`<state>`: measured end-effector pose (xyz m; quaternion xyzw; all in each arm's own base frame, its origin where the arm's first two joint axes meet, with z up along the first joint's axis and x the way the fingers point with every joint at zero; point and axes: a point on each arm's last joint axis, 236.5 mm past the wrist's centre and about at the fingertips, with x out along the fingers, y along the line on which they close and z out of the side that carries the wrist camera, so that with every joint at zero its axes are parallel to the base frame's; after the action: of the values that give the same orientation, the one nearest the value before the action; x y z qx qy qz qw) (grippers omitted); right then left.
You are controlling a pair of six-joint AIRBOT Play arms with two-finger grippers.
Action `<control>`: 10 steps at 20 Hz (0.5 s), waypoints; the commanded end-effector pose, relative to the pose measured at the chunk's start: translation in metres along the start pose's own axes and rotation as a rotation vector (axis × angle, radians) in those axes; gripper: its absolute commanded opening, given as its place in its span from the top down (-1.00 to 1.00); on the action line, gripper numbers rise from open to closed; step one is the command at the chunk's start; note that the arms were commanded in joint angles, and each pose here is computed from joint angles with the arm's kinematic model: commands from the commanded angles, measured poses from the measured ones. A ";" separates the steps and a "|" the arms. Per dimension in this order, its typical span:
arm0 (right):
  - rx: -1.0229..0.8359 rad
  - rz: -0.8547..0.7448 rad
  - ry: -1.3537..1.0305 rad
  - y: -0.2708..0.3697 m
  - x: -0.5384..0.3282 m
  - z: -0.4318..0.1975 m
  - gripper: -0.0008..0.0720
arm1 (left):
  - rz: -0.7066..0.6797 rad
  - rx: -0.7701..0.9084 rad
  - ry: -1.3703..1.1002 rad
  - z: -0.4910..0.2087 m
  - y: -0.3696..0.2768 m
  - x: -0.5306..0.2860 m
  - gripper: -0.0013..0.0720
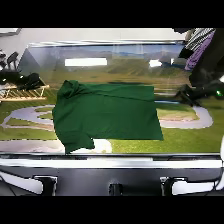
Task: Fold the clothes and pants, and hang the long-sleeved shirts on hangers.
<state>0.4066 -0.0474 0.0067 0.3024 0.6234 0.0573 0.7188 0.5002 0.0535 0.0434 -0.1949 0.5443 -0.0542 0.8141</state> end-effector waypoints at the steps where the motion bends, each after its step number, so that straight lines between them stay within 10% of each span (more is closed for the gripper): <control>1: 0.052 0.009 0.092 -0.035 0.018 -0.083 -0.26 | -0.053 -0.098 0.014 -0.059 0.011 -0.025 0.07; 10: 0.075 0.087 0.149 -0.047 0.084 -0.164 -0.26 | -0.121 -0.294 0.038 -0.150 0.005 -0.030 0.07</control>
<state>0.2636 0.0010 -0.0861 0.3422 0.6770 0.0701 0.6478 0.3698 0.0378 0.0236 -0.3275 0.5445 -0.0263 0.7718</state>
